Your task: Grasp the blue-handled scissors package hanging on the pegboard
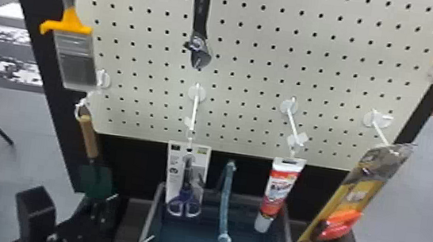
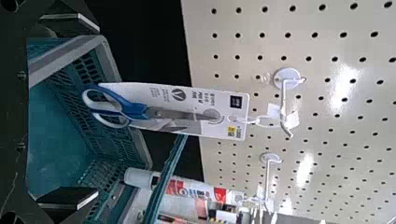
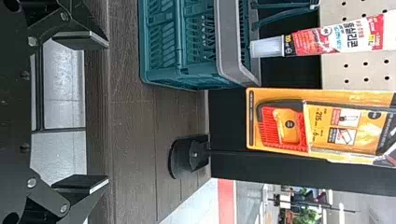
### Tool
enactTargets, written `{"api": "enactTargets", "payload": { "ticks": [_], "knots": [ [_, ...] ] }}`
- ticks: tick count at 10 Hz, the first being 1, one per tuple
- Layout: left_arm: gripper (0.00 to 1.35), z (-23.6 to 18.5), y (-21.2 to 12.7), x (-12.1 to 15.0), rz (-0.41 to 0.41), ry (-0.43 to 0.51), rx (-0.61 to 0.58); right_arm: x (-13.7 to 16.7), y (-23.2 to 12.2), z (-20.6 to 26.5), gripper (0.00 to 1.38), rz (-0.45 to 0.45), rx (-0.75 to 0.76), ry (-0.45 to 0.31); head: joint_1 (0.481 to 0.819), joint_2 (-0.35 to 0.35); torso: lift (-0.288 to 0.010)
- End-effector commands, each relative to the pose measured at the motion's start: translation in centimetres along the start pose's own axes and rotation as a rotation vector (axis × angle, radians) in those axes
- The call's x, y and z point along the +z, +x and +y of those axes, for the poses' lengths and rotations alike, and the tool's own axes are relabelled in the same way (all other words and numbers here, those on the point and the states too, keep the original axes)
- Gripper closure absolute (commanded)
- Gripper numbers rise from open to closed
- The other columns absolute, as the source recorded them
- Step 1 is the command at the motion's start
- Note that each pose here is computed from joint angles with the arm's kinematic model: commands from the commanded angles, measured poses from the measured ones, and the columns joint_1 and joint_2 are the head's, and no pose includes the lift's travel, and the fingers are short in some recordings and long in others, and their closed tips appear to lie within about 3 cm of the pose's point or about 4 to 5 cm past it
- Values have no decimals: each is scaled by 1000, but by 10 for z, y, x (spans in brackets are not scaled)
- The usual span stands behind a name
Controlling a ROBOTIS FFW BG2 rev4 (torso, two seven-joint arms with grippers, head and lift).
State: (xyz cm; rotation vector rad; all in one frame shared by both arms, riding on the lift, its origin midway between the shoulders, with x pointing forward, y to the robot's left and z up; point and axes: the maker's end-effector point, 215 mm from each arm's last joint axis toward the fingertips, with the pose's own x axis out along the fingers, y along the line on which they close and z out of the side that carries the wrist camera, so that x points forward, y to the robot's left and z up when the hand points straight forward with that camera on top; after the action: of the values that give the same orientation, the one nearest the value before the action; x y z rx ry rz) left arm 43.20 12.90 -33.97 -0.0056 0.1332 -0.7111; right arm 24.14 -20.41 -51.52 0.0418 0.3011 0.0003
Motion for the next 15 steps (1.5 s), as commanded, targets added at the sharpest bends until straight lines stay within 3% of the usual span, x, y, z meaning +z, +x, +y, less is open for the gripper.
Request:
{"api": "enactTargets", "payload": {
  "ticks": [1, 5, 11, 15],
  "knots": [
    [94, 2, 12, 13, -10, 14, -29, -2, 1, 3, 262, 4, 5, 1, 549, 0, -100],
    [94, 6, 47, -3, 18, -5, -105, -5, 2, 10, 260, 10, 22, 9, 549, 0, -100],
    [96, 26, 81, 1, 37, 62, -134, -9, 1, 17, 260, 17, 35, 25, 549, 0, -100],
    [96, 21, 110, 28, -3, 78, -201, -12, 1, 19, 260, 23, 42, 31, 549, 0, -100]
  ]
}}
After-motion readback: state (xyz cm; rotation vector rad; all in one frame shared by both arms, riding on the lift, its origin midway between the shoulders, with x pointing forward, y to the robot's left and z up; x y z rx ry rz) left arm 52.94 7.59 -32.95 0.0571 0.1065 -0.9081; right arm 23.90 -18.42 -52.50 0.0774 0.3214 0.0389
